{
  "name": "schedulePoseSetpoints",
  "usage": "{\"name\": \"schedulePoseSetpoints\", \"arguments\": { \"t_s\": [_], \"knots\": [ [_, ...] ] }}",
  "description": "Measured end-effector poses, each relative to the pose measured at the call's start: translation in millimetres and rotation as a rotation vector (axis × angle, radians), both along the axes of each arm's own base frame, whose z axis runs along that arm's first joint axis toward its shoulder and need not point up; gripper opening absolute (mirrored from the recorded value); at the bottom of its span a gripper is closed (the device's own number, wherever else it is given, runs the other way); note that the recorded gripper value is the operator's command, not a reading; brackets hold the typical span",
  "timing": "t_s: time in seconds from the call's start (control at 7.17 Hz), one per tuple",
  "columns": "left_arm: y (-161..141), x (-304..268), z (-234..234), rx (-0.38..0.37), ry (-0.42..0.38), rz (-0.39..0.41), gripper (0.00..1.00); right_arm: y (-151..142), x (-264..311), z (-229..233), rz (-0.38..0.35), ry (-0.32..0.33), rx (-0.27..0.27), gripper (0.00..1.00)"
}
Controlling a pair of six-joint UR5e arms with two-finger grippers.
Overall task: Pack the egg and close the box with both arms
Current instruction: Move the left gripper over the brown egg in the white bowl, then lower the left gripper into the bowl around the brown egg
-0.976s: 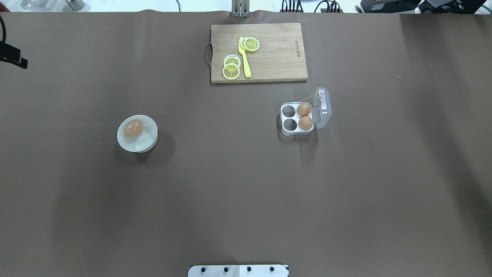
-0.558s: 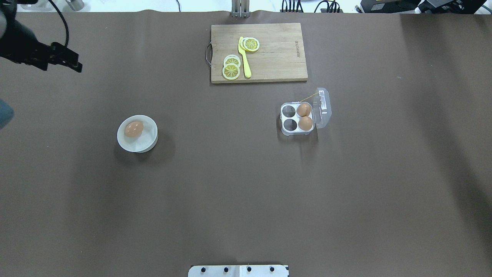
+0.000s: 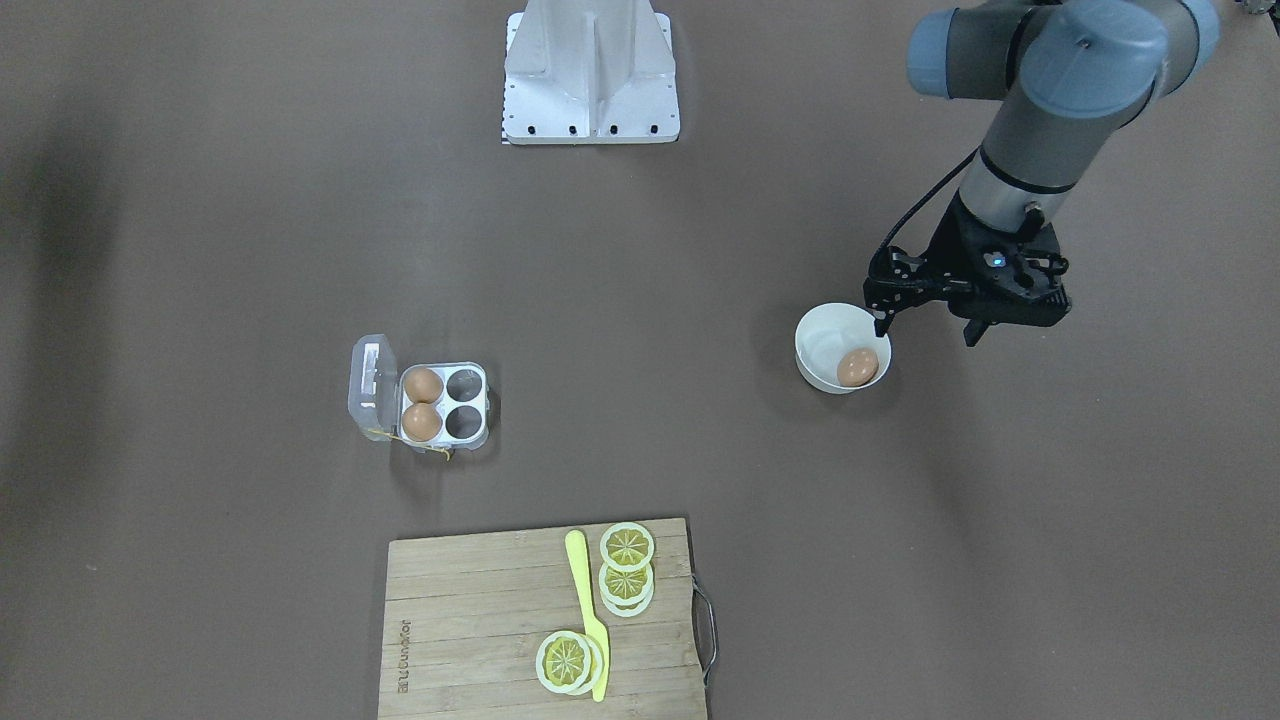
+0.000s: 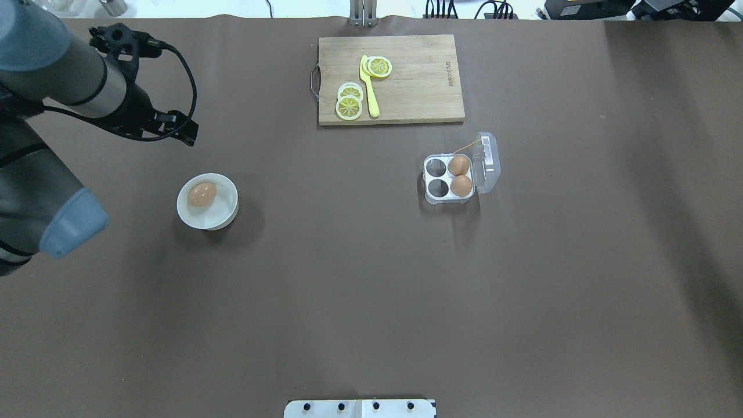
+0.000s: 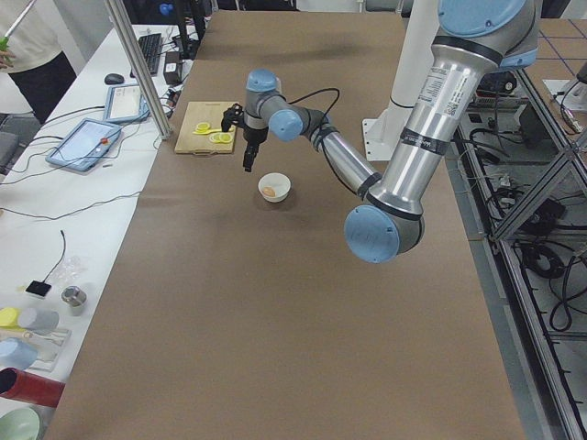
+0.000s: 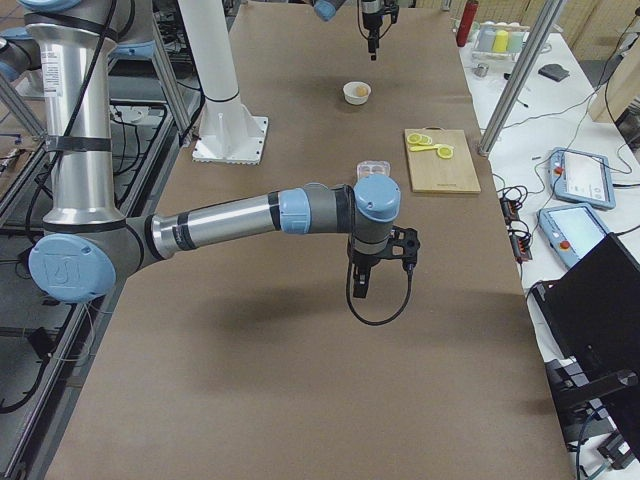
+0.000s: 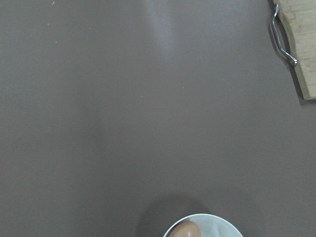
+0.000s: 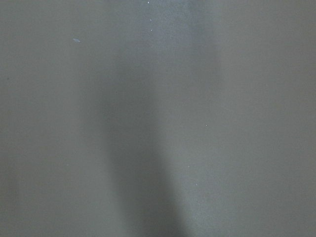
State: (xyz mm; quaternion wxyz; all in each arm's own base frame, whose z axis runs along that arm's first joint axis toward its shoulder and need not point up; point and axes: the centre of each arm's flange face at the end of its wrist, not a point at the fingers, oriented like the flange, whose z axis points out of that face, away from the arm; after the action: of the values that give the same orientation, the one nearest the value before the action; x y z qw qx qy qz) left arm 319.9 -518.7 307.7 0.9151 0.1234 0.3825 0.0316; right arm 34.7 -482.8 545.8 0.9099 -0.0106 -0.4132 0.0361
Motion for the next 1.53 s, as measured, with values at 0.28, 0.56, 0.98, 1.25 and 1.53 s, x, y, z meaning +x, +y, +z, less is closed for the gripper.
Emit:
{"name": "schedulePoseSetpoints", "arguments": {
  "t_s": [0.28, 0.56, 0.98, 1.25, 1.53],
  "knots": [
    [18.6, 44.4, 13.4, -0.011, -0.039, 0.014, 0.83, 0.3, -1.1, -1.5, -0.001, -0.017, 0.0, 1.0],
    [25.4, 63.6, 24.3, -0.024, -0.06, 0.037, 0.78, 0.4, -1.5, -2.4, -0.001, -0.024, 0.001, 1.0],
    [19.8, 78.9, 43.9, -0.044, -0.085, 0.051, 0.79, 0.5, -1.7, -2.9, -0.002, -0.026, 0.002, 1.0],
    [19.7, 94.8, 58.2, -0.037, -0.077, 0.068, 0.79, 0.5, -1.7, -3.0, -0.002, -0.027, 0.002, 1.0],
    [25.7, 106.9, 62.8, -0.036, -0.072, 0.085, 0.79, 0.5, -1.8, -2.9, -0.003, -0.028, 0.002, 1.0]
  ]
}}
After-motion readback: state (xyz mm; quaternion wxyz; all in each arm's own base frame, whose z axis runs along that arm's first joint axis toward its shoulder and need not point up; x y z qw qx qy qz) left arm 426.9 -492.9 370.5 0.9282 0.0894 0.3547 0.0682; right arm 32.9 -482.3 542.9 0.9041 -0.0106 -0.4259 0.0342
